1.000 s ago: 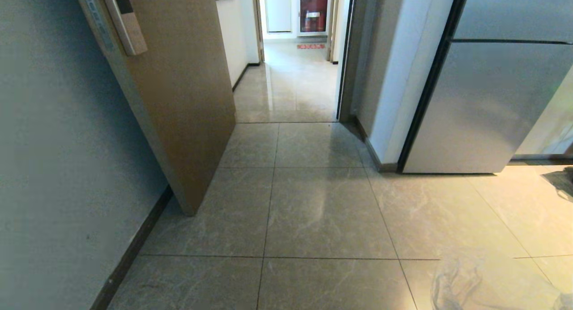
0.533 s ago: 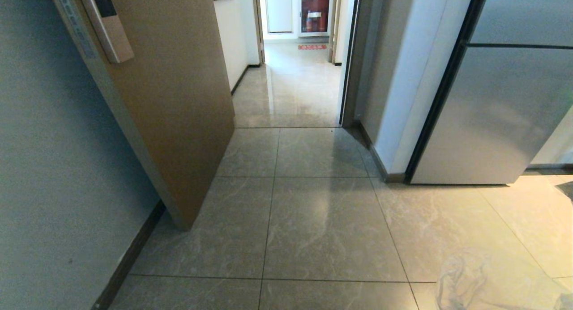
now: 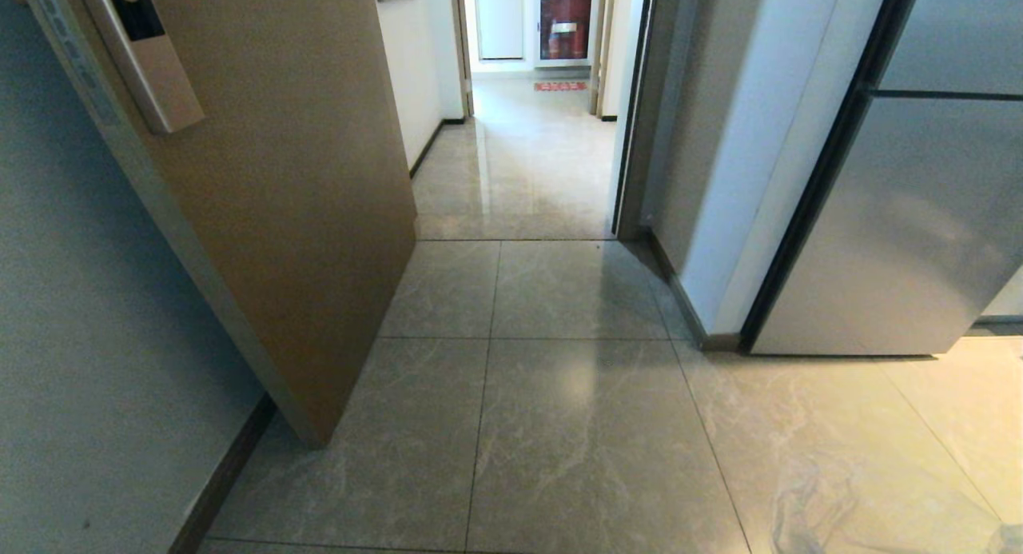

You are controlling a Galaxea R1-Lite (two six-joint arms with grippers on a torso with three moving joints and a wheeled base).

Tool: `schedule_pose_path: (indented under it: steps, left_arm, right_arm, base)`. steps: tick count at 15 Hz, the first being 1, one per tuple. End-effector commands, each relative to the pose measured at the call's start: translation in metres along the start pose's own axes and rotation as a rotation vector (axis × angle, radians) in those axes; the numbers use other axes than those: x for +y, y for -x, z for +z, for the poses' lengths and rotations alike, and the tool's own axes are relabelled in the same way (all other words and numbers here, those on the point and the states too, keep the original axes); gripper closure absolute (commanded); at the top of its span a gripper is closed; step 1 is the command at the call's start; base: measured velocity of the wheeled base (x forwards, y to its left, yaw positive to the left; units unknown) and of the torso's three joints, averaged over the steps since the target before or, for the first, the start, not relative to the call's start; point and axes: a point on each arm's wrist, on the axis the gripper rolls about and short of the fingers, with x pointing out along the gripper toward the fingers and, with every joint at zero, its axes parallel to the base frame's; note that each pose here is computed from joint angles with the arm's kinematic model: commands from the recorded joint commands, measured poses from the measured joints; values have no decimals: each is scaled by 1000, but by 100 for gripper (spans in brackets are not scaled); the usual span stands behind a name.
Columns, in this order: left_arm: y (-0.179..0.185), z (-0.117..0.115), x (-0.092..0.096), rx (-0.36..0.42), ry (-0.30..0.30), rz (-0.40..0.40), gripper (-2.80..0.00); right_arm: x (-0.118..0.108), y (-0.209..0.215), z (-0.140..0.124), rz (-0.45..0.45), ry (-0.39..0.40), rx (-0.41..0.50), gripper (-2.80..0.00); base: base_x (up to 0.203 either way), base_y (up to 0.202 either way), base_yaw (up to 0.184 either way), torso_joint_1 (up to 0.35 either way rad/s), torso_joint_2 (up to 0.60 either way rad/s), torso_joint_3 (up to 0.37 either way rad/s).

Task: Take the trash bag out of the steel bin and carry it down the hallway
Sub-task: Put the trash bag at the door

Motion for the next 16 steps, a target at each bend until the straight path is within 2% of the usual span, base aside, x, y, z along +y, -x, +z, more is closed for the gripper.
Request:
schedule_pose_path:
  steps: [1,16]
  left_arm:
    - [0,0,0,0,0,1,0]
    - [0,0,0,2,0,1,0]
  right_arm:
    - [0,0,0,0,-1,2,0]
    - [0,0,0,0,0,3,0]
  base:
    - [192,0,-1,0,0,2]
    - [192,0,2,3,3,2]
